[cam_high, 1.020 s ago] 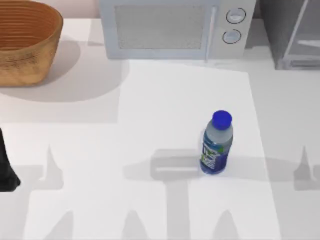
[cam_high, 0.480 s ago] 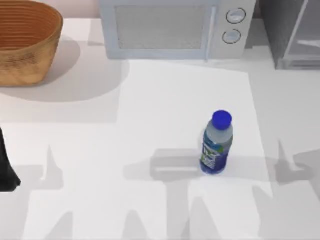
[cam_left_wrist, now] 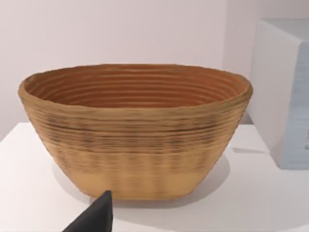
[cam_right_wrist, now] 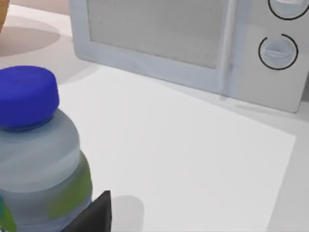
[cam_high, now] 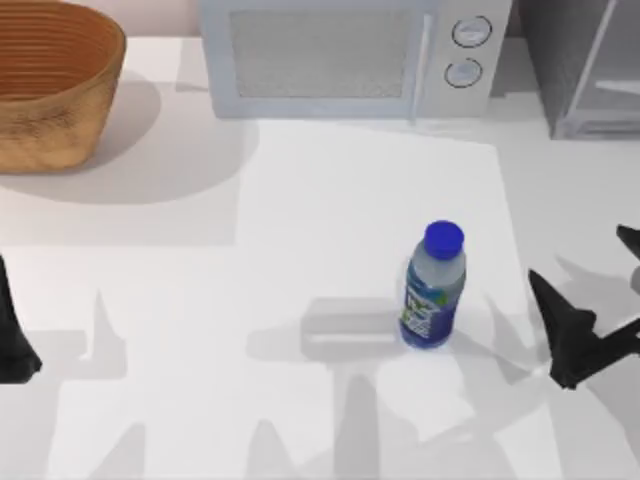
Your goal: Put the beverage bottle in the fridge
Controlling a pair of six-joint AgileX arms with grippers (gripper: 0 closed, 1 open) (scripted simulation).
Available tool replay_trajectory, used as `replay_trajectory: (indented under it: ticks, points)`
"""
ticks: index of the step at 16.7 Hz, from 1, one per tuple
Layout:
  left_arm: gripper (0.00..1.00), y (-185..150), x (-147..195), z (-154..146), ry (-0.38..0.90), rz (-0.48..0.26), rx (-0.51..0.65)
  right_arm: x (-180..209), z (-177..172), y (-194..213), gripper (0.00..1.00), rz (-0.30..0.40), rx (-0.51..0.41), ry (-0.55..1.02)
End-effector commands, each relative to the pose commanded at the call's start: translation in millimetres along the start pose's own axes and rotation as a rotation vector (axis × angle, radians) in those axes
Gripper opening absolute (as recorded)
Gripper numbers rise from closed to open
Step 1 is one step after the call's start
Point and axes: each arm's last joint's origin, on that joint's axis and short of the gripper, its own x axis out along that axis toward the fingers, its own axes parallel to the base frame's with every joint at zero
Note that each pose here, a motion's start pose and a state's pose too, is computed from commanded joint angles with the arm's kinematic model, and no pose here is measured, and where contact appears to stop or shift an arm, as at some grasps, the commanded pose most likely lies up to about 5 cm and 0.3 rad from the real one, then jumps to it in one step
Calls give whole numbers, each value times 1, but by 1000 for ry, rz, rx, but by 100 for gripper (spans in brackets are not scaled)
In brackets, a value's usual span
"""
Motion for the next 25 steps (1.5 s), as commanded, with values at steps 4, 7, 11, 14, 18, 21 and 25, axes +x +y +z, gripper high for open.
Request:
replay_trajectory:
  ticks: [4, 7, 11, 14, 18, 21, 25]
  points:
    - [100, 0, 0, 0, 0, 0, 0, 22, -21, 15, 100, 135, -21, 31]
    - [100, 0, 0, 0, 0, 0, 0, 32, -36, 26, 100, 215, -34, 38]
    - [100, 0, 0, 0, 0, 0, 0, 38, -46, 34, 100, 275, -44, 34]
    - [100, 0, 0, 0, 0, 0, 0, 39, -47, 35, 100, 280, -45, 33]
    - [100, 0, 0, 0, 0, 0, 0, 39, -47, 34, 100, 275, -43, 36]
    - [100, 0, 0, 0, 0, 0, 0, 54, -47, 39, 100, 280, -45, 33]
    - [100, 0, 0, 0, 0, 0, 0, 85, -49, 48, 100, 280, -45, 33]
